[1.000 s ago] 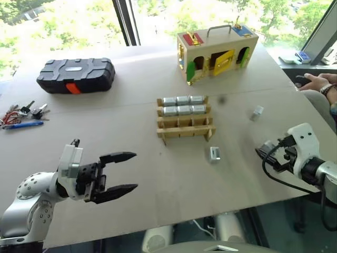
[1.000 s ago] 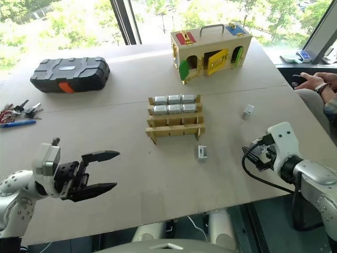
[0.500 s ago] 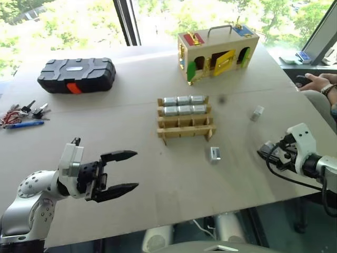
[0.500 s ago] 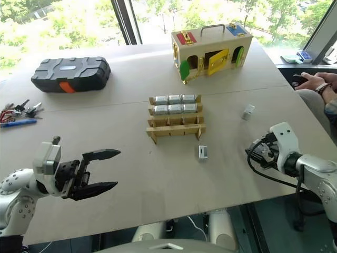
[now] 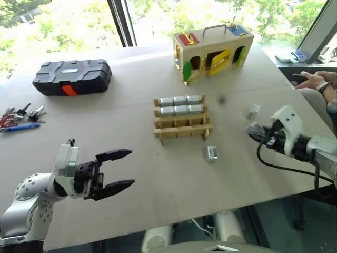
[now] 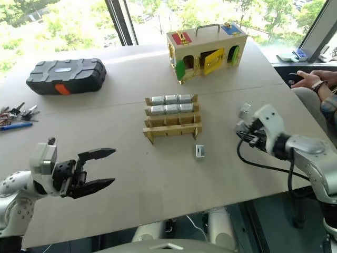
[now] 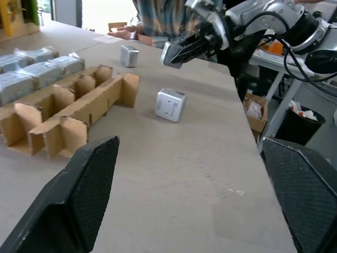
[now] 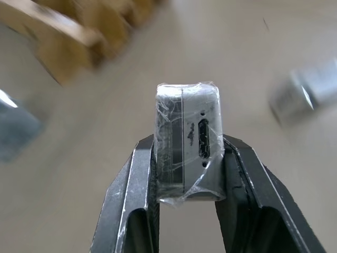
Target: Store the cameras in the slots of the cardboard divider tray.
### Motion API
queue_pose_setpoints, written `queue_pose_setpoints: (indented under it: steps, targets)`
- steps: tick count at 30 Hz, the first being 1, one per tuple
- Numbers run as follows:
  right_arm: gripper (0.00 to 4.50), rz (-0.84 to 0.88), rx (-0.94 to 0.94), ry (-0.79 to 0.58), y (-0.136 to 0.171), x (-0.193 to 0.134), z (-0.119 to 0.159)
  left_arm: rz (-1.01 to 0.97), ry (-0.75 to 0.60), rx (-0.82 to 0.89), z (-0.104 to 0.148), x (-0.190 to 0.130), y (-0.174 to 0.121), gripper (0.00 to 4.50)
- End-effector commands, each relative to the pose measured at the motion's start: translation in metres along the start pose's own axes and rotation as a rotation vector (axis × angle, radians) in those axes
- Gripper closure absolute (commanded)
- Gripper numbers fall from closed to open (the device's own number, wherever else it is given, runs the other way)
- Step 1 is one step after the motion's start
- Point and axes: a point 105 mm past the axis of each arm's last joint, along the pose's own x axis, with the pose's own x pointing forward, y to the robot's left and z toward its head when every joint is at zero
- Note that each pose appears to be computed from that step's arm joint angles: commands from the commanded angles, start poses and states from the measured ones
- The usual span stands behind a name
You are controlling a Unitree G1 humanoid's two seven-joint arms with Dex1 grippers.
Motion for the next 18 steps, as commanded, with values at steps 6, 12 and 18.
queue_pose_setpoints:
  steps: [6,12,18]
  targets:
    - [3.63,0.321,-0.45,-0.191,0.041,0.089,0.072,0.167,-0.061,0.023,0.012,-0.015,0.021,0.0]
    - [3.63,0.444,-0.492,-0.206,0.068,0.13,0.084,0.219,-0.063,0.023,0.015,-0.021,0.014,0.0]
    - [3.63,0.509,-0.453,-0.23,0.084,0.147,0.092,0.277,-0.029,0.014,0.012,-0.033,0.007,0.0]
